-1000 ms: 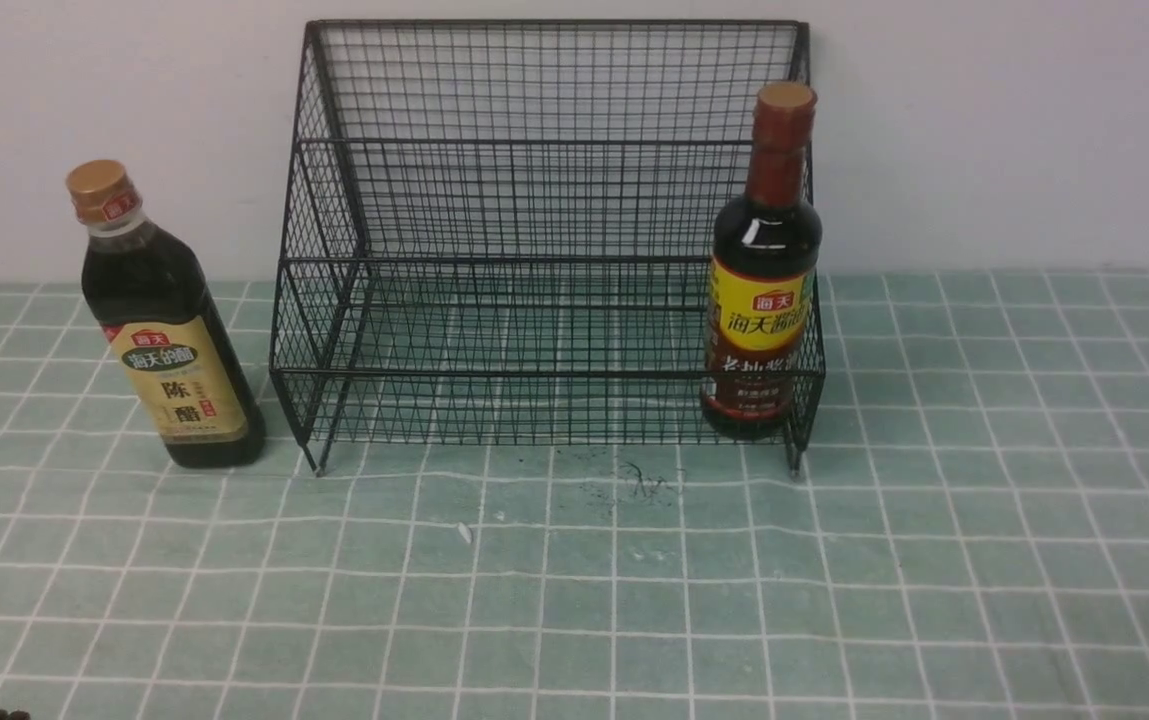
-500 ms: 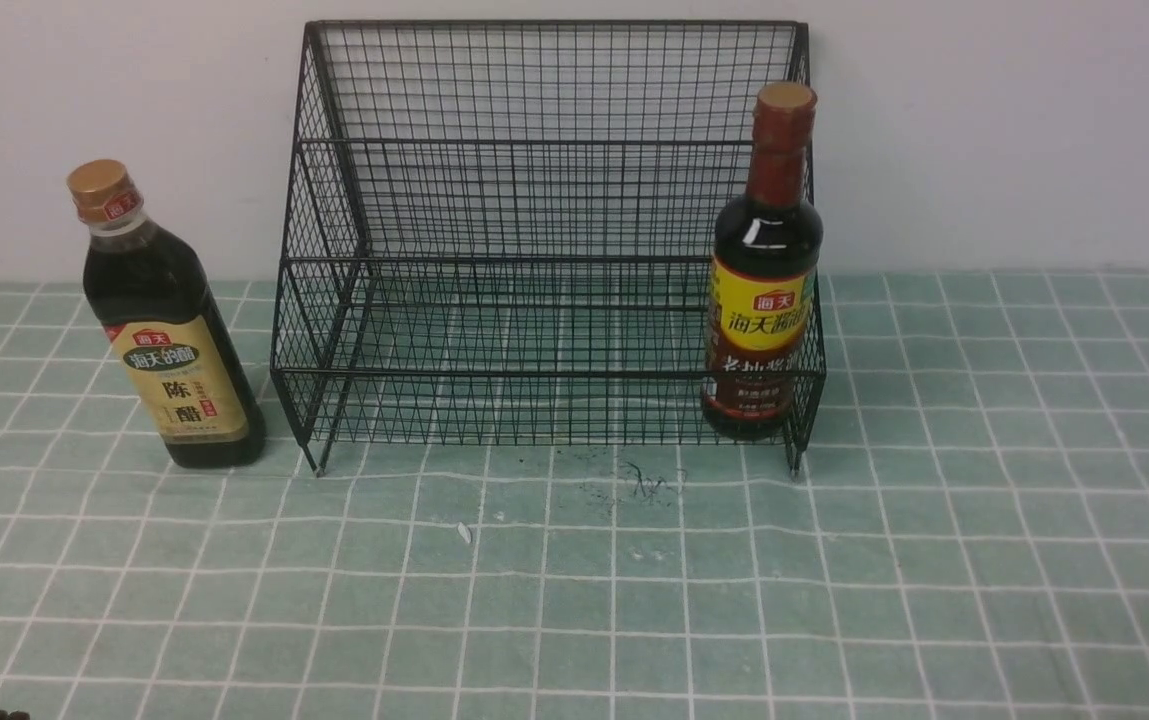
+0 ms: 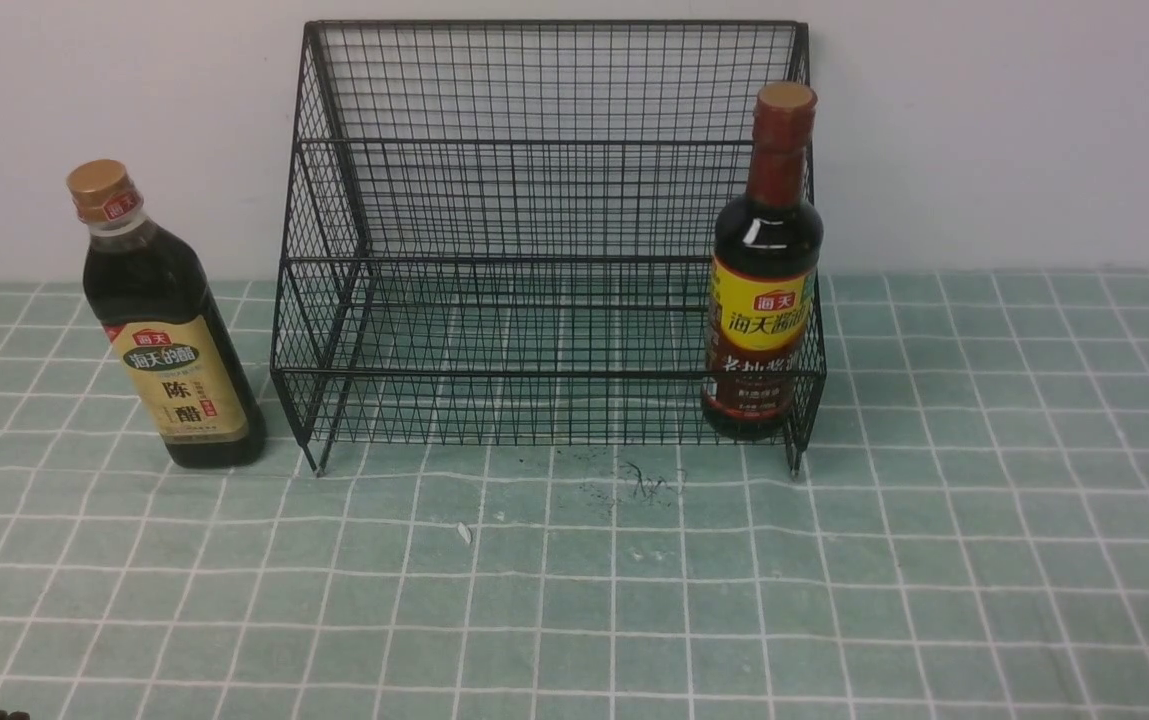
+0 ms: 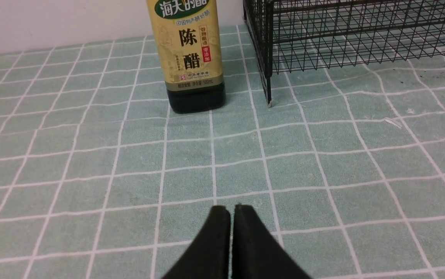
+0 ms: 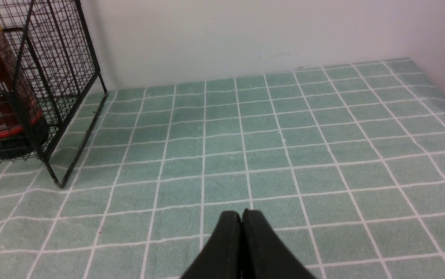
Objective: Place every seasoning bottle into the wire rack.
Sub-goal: Use the left arm to grab the condiment bottle closest to it
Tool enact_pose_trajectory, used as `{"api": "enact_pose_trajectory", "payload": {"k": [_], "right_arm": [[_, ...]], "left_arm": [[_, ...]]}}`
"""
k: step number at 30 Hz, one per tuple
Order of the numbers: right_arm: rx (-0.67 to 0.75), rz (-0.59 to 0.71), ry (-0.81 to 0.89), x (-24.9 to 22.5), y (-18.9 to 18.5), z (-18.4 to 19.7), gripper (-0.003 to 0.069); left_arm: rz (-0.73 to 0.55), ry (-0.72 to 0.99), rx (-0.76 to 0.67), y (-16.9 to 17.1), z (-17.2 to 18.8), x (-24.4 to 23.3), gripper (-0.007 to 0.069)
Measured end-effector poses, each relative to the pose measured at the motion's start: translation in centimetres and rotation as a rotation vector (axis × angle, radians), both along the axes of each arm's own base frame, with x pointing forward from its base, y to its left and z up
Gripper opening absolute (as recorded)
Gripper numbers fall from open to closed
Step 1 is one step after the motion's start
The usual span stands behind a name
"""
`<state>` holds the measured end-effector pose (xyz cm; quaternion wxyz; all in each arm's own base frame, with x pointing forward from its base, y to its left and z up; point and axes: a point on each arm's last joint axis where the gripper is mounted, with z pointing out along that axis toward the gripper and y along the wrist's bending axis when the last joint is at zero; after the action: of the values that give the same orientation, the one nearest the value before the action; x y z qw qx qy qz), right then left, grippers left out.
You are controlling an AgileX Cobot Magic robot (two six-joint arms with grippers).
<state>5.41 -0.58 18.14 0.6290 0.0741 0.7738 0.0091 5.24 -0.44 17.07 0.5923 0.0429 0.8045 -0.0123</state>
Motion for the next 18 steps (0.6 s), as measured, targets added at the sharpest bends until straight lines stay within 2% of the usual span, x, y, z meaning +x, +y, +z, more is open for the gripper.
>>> {"api": "enact_pose_trajectory", "payload": {"k": [10,12,13,14,18], "right_arm": [[0.0,0.0,0.0,0.0,0.0,0.0,-0.0014],[0.0,0.0,0.0,0.0,0.0,0.0,-0.0014],[0.0,0.0,0.0,0.0,0.0,0.0,-0.0014],[0.0,0.0,0.0,0.0,0.0,0.0,-0.0014],[0.0,0.0,0.0,0.0,0.0,0.0,-0.0014]], "left_arm": [[0.003,-0.012,0.03,0.1,0.1,0.0,-0.0006],[0.013,-0.054,-0.082,-0.1,0.5,0.1,-0.0006],[0.013,-0.054,-0.082,-0.1,0.5,0.2,-0.0006],[0.022,-0.102,-0.194,-0.2,1.0,0.2,-0.0006],[0.052,-0.249,-0.424,-0.1,2.5,0.4,-0.0006]]}}
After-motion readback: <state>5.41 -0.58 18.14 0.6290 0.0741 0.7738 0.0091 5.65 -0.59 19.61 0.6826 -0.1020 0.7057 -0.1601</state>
